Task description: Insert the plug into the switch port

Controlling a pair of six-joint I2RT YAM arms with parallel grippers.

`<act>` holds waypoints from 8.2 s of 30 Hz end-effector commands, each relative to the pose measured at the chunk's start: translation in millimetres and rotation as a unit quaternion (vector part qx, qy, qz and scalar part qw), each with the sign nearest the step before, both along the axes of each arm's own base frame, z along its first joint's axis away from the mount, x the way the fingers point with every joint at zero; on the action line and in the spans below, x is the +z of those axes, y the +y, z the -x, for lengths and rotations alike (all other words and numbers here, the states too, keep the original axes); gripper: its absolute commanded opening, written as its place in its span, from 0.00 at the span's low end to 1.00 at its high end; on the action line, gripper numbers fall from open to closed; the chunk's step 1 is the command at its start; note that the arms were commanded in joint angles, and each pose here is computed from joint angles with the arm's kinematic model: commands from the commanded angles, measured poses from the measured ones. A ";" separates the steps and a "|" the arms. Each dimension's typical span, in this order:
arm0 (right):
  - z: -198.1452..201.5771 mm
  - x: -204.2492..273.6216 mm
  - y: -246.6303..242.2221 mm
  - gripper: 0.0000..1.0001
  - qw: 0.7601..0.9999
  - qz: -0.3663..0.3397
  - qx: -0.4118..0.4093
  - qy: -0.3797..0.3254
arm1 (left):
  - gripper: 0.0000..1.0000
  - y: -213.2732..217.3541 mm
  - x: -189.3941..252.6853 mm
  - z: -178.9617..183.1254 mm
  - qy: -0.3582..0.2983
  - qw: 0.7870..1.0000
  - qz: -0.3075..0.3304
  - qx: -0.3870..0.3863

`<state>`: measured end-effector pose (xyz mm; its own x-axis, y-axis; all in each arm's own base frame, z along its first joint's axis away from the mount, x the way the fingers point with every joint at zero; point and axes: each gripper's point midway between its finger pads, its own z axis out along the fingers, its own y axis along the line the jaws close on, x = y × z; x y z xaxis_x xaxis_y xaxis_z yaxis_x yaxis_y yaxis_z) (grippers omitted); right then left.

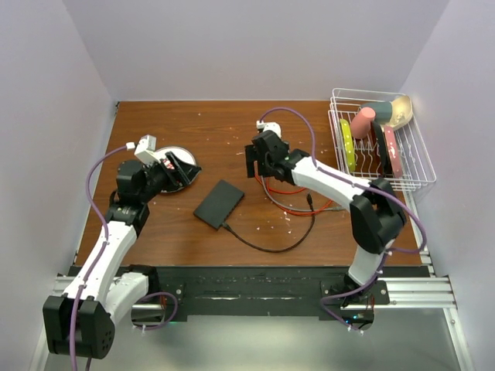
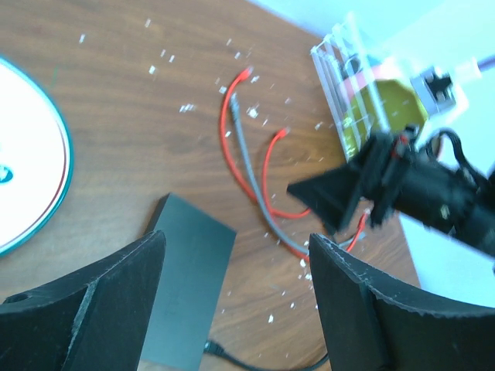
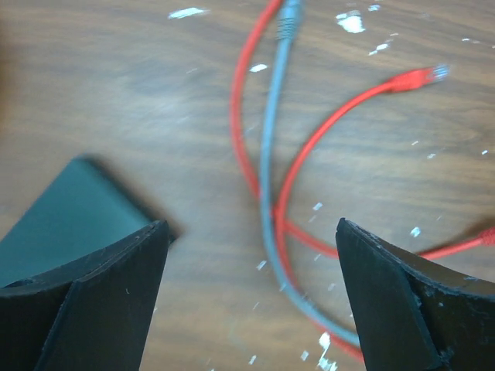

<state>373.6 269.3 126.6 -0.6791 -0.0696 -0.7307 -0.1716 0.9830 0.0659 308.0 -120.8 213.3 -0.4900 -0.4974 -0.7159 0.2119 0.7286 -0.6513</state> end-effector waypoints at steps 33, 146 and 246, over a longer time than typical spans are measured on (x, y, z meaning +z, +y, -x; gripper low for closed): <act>-110.2 36.6 -55.1 0.00 0.988 -0.066 -0.129 -0.057 | 0.80 -2.6 3.0 0.9 0.000 0.999 -0.030 -0.029; 167.6 18.6 96.4 0.00 0.910 -0.138 0.387 -0.048 | 0.57 -83.3 -66.7 26.9 0.018 0.982 0.080 -0.170; 159.2 61.7 125.4 0.23 0.924 -0.234 0.290 -0.092 | 0.00 -99.2 -24.8 50.0 -0.020 0.986 0.119 -0.111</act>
